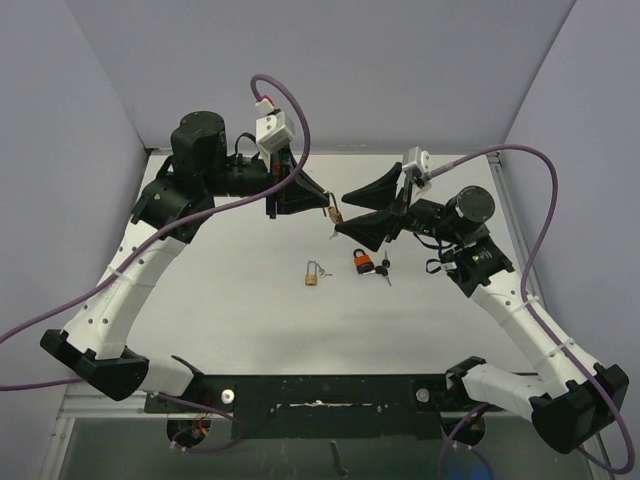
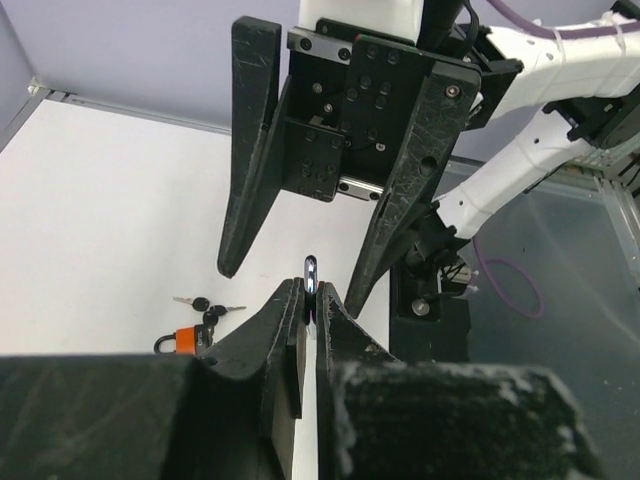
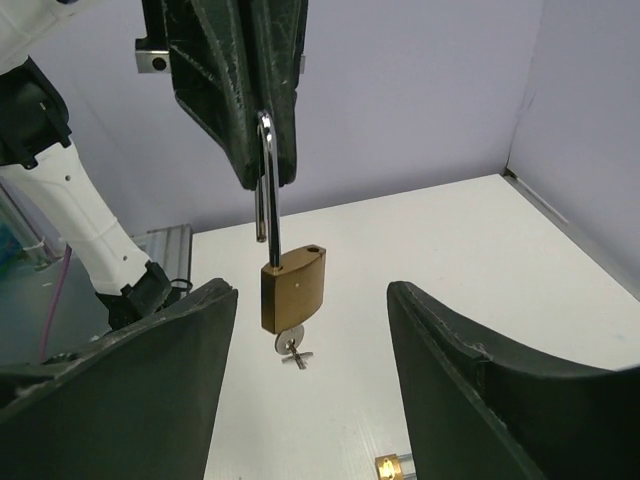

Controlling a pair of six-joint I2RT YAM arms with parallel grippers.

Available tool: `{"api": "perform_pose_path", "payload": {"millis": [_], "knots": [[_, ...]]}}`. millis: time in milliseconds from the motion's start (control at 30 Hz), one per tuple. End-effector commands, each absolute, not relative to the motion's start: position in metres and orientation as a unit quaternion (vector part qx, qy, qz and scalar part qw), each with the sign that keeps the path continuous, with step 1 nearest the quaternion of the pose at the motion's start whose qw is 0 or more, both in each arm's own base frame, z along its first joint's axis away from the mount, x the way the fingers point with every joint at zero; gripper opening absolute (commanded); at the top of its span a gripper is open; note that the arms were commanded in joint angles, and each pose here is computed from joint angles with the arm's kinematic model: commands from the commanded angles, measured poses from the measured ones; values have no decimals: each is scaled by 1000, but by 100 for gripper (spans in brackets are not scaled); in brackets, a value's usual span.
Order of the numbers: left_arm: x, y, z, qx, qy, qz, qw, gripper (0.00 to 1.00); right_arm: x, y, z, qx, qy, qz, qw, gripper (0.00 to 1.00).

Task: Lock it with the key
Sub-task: Lock the lock.

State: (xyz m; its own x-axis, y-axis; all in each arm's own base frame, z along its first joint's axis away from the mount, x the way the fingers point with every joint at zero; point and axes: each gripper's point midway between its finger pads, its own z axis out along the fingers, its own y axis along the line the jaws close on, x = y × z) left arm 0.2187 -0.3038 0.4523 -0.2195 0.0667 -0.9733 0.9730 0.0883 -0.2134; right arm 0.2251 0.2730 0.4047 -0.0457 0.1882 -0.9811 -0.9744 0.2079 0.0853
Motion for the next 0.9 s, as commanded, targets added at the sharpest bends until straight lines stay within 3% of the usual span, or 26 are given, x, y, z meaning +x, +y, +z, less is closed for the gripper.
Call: {"api": "perform_pose_path", "payload": {"millis": [0, 733, 867], "knots": [[216, -306, 470, 458, 574, -471, 488, 0, 223, 272, 435, -386, 492, 484, 612, 61], [224, -319, 471, 457, 569, -463, 502, 0, 227, 285, 420, -395, 506, 481, 597, 44], [226, -320, 470, 456, 571, -462, 503, 0, 227, 291, 421, -400, 505, 484, 592, 27]]}}
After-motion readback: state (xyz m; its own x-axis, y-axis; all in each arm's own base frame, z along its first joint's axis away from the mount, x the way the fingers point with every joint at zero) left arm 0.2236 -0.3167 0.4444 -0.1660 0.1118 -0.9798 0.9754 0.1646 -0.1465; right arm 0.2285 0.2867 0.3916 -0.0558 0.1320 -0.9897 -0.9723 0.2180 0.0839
